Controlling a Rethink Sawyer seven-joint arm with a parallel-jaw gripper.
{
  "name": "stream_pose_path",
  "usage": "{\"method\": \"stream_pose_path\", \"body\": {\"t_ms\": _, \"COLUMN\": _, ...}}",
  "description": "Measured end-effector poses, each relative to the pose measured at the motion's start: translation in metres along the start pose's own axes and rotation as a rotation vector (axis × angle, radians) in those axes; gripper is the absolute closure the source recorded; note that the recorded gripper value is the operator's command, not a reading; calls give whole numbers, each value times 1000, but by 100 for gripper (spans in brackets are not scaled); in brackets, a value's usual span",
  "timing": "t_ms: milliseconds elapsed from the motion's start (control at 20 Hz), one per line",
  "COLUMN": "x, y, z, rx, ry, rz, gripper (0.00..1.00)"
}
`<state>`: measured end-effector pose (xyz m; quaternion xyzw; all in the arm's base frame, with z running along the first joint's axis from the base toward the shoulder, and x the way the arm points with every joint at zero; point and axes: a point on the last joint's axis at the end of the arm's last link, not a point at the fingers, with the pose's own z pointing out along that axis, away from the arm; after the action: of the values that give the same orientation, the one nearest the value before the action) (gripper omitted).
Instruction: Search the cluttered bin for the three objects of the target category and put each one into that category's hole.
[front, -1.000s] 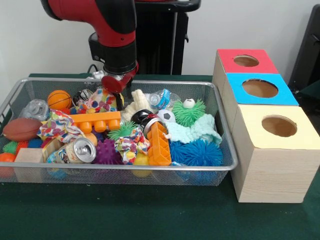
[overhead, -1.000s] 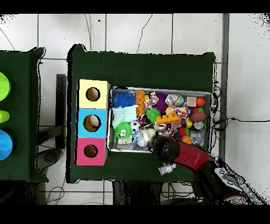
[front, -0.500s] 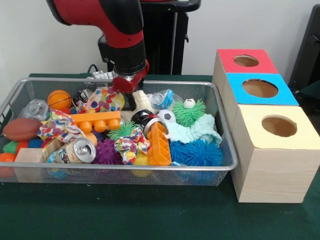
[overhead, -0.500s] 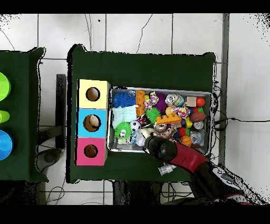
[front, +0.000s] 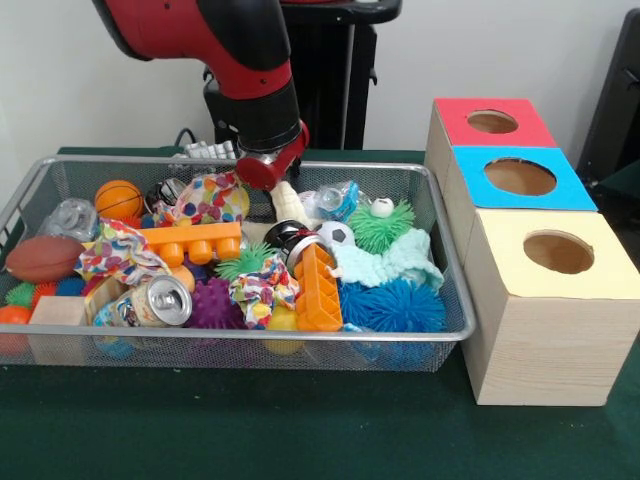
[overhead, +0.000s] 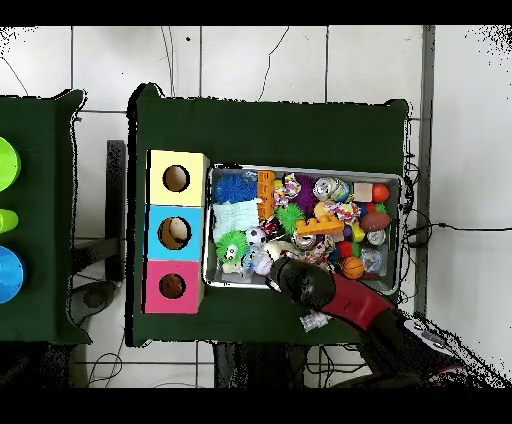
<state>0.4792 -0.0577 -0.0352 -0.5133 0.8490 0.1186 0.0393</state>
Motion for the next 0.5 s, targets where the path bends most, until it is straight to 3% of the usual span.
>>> {"method": "stream_pose_path", "body": {"t_ms": 200, "x": -4, "y": 6, "z": 3, "rx": 23, "ry": -58, "rz": -3, "gripper": 0}}
{"method": "stream_pose_path", "body": {"t_ms": 300, "x": -6, "y": 9, "z": 4, "rx": 46, "ry": -95, "rz": -10, "gripper": 0}}
{"method": "stream_pose_path", "body": {"t_ms": 350, "x": -10, "y": 13, "z": 7, "rx": 75, "ry": -140, "rz": -19, "gripper": 0}}
{"method": "stream_pose_path", "body": {"t_ms": 500, "x": -13, "y": 17, "z": 9, "rx": 100, "ry": -178, "rz": -27, "gripper": 0}}
